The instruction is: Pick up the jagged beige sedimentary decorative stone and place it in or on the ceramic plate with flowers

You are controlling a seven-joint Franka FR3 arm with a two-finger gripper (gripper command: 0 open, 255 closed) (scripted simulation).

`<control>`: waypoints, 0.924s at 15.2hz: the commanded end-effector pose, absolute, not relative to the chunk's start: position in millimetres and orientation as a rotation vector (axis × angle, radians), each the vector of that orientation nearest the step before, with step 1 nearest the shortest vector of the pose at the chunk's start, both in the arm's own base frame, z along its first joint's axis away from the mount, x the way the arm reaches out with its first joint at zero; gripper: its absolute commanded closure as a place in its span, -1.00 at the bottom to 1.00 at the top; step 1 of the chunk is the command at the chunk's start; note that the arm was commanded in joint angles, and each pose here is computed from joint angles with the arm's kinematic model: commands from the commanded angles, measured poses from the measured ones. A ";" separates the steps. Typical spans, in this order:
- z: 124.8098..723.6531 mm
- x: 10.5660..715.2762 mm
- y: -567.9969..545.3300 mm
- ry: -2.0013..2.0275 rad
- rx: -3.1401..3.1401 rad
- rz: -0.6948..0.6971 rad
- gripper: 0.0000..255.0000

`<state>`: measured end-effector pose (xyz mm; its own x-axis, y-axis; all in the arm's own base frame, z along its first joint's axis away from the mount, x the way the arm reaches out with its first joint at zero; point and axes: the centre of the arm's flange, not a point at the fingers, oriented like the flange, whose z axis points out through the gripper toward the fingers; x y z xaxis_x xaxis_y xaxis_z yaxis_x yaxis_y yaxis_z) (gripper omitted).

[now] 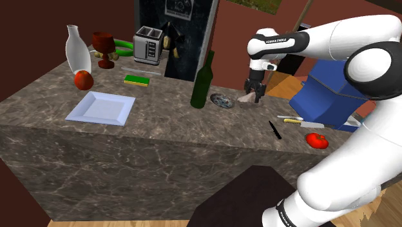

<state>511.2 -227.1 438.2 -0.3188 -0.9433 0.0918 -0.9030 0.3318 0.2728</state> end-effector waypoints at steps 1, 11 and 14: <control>440.8 536.5 -227.1 -2.364 1.672 -0.251 1.00; 456.8 667.4 -232.9 -2.364 1.672 -0.251 1.00; 446.8 672.5 -233.1 -2.364 1.672 -0.251 1.00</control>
